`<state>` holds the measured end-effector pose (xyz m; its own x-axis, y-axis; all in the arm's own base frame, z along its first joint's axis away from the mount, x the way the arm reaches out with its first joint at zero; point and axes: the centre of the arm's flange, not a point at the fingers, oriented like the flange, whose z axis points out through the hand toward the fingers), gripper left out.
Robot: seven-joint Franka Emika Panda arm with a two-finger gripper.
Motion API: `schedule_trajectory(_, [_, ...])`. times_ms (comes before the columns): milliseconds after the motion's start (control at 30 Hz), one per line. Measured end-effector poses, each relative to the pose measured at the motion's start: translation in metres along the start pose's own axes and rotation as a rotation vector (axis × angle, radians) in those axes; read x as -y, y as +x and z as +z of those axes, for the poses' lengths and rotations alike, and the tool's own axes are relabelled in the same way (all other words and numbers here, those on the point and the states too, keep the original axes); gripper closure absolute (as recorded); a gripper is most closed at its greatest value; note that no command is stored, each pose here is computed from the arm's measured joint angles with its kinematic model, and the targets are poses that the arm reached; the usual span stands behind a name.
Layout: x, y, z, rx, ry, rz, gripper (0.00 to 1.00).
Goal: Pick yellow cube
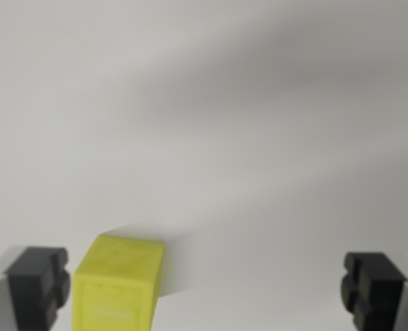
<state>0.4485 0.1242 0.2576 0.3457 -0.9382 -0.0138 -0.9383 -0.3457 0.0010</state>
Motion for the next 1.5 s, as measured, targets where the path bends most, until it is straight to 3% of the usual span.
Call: schedule_trajectory(1500, [-0.021, -0.088, 0.067, -0.0099, 0.0010, 0.095, 0.00])
